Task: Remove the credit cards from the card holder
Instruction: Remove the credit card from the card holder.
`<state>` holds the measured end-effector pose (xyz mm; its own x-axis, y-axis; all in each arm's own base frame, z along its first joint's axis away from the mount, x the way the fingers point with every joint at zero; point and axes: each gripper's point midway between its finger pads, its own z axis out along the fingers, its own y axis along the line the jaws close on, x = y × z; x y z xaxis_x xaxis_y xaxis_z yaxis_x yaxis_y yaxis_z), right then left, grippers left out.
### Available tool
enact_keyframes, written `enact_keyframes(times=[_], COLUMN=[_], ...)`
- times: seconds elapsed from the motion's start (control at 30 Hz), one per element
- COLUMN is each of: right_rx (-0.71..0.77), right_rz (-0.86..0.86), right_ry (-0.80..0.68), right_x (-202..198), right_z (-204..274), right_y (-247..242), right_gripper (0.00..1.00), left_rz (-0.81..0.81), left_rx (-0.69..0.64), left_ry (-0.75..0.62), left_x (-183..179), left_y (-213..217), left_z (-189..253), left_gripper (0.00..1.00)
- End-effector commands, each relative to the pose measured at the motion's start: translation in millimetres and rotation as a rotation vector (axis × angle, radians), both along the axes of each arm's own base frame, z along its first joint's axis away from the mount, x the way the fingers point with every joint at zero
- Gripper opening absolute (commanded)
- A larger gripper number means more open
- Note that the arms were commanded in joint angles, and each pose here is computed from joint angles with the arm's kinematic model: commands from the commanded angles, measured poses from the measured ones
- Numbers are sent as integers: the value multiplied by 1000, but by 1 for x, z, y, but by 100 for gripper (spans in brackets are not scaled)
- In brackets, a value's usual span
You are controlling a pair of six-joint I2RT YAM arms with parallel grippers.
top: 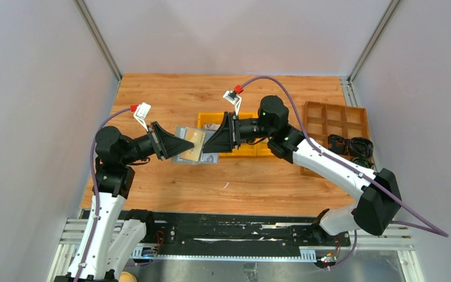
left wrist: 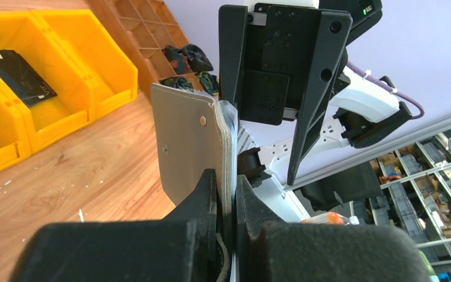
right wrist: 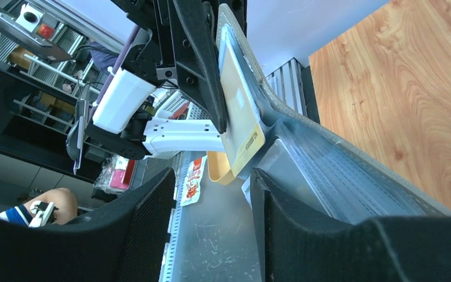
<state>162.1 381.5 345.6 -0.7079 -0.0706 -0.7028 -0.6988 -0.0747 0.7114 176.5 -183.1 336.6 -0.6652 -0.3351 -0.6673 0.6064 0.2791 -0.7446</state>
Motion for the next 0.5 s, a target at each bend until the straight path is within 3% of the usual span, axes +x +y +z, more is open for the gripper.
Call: enact_keyframes(times=[0.0, 0.27, 0.47], right_rx=[20, 85, 139], right_rz=[27, 80, 90], right_ry=[25, 65, 97], right_x=[1, 3, 1], right_z=[-3, 9, 14], right_y=[10, 29, 29], right_gripper=[53, 45, 15], left_rz=[-36, -57, -78], left_rx=[-40, -42, -43], left_ry=[-68, -64, -71], left_x=[-14, -21, -26], left_y=[-2, -3, -4], left_z=[21, 18, 20], left_gripper=[0, 0, 2])
